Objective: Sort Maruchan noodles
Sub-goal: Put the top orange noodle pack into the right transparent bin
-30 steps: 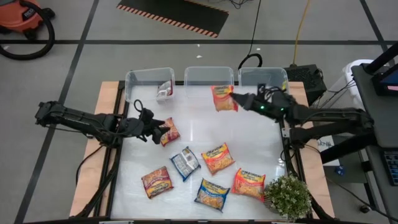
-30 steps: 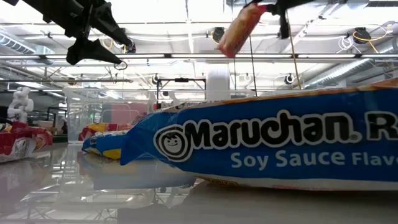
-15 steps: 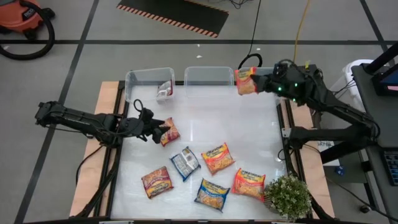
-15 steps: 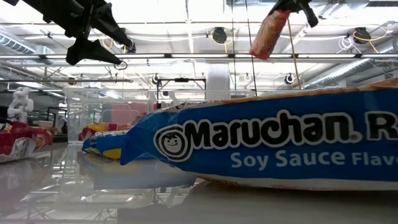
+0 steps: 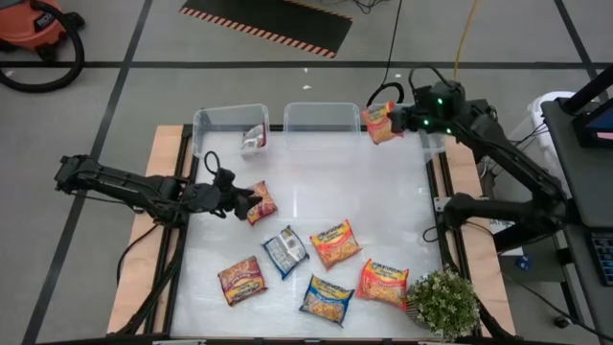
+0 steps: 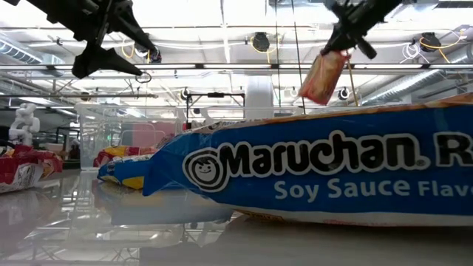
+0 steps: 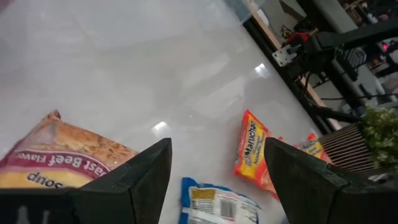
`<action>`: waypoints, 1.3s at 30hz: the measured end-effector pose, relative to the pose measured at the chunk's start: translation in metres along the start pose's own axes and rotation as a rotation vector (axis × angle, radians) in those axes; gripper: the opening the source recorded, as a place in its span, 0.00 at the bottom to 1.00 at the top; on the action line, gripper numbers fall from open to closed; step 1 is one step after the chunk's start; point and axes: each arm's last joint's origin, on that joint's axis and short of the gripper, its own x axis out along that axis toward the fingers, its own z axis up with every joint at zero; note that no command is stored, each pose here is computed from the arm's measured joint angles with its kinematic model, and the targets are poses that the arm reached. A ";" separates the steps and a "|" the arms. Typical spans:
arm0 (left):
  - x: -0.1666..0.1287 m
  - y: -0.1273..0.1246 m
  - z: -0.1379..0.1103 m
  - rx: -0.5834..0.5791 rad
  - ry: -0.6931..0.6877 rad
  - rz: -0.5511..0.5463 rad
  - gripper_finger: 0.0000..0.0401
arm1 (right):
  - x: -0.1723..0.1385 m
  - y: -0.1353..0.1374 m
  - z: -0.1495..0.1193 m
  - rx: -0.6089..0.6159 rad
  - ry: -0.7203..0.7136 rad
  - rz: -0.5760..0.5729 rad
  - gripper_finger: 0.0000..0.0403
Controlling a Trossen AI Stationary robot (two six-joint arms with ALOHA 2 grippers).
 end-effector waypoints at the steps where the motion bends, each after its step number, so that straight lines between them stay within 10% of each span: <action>1: 0.000 0.000 0.000 -0.013 0.001 -0.001 0.65 | 0.004 -0.004 0.002 -0.003 0.008 -0.013 0.00; 27: 0.052 -0.017 -0.030 -0.142 -0.010 0.034 0.65 | 0.066 -0.080 -0.021 0.152 0.194 -0.276 0.01; 39: 0.052 -0.017 -0.027 -0.082 -0.002 0.017 0.65 | 0.071 -0.092 -0.044 0.213 0.245 -0.338 0.24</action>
